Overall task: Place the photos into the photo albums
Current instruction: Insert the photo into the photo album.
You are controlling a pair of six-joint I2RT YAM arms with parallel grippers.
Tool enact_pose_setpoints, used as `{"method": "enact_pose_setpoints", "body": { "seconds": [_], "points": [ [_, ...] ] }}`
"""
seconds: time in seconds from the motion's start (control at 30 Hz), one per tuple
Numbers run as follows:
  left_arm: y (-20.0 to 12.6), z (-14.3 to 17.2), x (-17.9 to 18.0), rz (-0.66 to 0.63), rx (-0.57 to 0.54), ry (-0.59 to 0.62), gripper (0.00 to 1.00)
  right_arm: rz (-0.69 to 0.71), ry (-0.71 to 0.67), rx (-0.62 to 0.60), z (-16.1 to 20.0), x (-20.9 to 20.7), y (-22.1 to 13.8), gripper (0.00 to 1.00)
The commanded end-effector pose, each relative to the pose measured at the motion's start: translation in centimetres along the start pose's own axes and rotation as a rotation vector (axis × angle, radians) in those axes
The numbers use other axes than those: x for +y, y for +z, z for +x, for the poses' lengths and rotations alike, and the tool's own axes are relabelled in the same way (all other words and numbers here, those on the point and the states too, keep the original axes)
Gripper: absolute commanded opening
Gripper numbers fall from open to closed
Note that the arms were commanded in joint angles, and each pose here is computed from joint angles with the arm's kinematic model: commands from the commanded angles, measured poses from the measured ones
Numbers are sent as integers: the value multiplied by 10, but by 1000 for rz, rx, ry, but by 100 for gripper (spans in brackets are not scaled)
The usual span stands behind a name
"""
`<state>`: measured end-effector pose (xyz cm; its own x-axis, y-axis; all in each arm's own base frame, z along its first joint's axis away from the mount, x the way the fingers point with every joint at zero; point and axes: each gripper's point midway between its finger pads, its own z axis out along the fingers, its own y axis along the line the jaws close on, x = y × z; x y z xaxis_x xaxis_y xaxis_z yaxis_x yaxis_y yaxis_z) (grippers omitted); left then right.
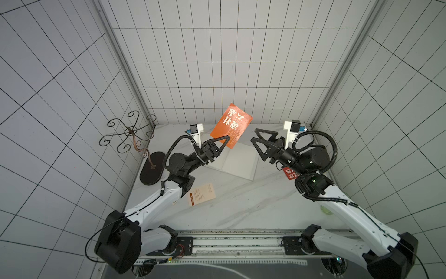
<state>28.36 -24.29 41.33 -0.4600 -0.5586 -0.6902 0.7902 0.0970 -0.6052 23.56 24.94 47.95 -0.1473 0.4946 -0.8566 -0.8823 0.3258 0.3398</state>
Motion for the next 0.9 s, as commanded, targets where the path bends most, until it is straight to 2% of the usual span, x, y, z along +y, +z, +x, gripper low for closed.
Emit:
{"method": "enact_pose_setpoints", "body": {
  "seconds": [0.0,0.13,0.23,0.33,0.4,0.5,0.67,0.73,0.87],
  "points": [
    [-12,5,4,-34,132,150,0,18,-271,-89,-53,31,-14,89],
    [-15,21,18,-114,344,383,0,12,-501,-19,-48,42,-27,88],
    [-25,31,25,-152,453,547,0,53,-602,65,-38,32,-28,81],
    [-35,47,6,-24,518,704,0,97,-693,136,-31,21,-29,70],
    [-42,56,-8,54,525,780,0,82,-752,186,-22,19,-29,67],
    [-49,62,-17,98,528,841,0,34,-812,251,-6,19,-30,67],
    [-61,86,-36,236,586,966,0,-37,-834,333,12,21,-31,68],
    [-63,87,-46,271,567,1024,0,-64,-832,351,17,23,-30,64],
    [-62,82,-52,267,533,1067,0,-184,-798,402,31,36,-29,53]
  ]
}}
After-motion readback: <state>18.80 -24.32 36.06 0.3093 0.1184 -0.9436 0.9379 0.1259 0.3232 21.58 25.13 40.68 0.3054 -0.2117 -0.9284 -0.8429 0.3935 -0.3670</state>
